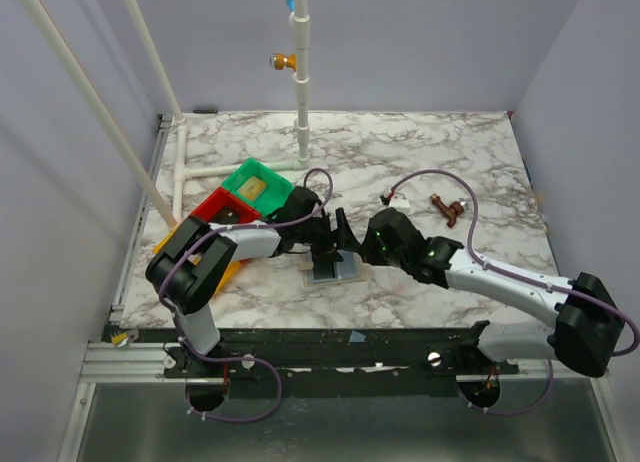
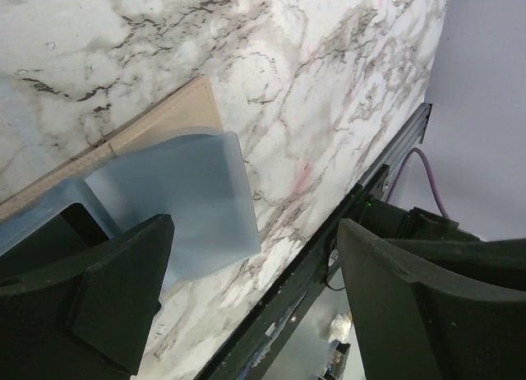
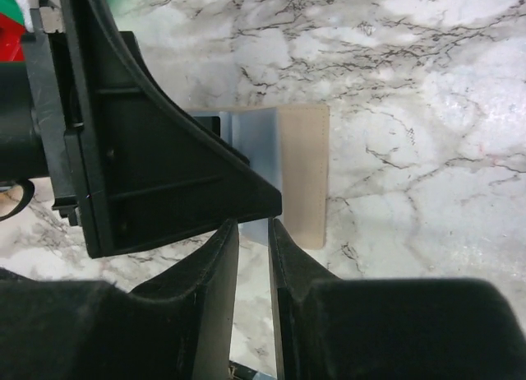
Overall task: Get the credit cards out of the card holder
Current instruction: Remove the credit card from the card holder.
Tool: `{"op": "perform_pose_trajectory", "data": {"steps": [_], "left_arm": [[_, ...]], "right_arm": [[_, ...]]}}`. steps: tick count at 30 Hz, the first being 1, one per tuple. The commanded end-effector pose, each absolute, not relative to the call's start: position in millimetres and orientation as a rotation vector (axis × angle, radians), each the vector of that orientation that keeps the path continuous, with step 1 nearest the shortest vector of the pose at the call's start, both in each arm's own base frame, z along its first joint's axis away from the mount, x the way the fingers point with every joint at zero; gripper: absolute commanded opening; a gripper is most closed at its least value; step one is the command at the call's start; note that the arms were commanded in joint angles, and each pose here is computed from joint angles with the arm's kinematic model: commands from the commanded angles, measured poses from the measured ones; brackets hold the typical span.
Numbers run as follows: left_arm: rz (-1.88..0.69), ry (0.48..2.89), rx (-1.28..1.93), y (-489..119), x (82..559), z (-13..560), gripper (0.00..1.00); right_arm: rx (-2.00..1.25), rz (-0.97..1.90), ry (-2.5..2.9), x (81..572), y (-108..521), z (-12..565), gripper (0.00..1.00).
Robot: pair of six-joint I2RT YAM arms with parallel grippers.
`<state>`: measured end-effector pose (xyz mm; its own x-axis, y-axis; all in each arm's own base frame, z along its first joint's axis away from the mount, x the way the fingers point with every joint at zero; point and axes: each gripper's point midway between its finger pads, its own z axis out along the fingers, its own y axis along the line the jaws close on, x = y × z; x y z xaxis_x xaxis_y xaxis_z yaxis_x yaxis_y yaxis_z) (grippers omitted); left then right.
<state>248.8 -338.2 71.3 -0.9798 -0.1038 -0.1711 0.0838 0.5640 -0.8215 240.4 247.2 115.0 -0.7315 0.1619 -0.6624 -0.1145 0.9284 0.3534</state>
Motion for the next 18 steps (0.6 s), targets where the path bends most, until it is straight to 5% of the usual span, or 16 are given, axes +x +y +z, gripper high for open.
{"op": "perform_pose_trajectory", "data": {"steps": [1,18], "left_arm": [[-1.342,2.614,-0.02,-345.2,254.8,66.9,0.84],[-1.311,2.604,-0.024,-344.2,260.2,84.2,0.85]], "right_arm": [[0.026,0.604,2.337,233.7,262.5,112.5,0.25],[0.122,0.753,2.345,228.9,279.7,72.3,0.07]]}}
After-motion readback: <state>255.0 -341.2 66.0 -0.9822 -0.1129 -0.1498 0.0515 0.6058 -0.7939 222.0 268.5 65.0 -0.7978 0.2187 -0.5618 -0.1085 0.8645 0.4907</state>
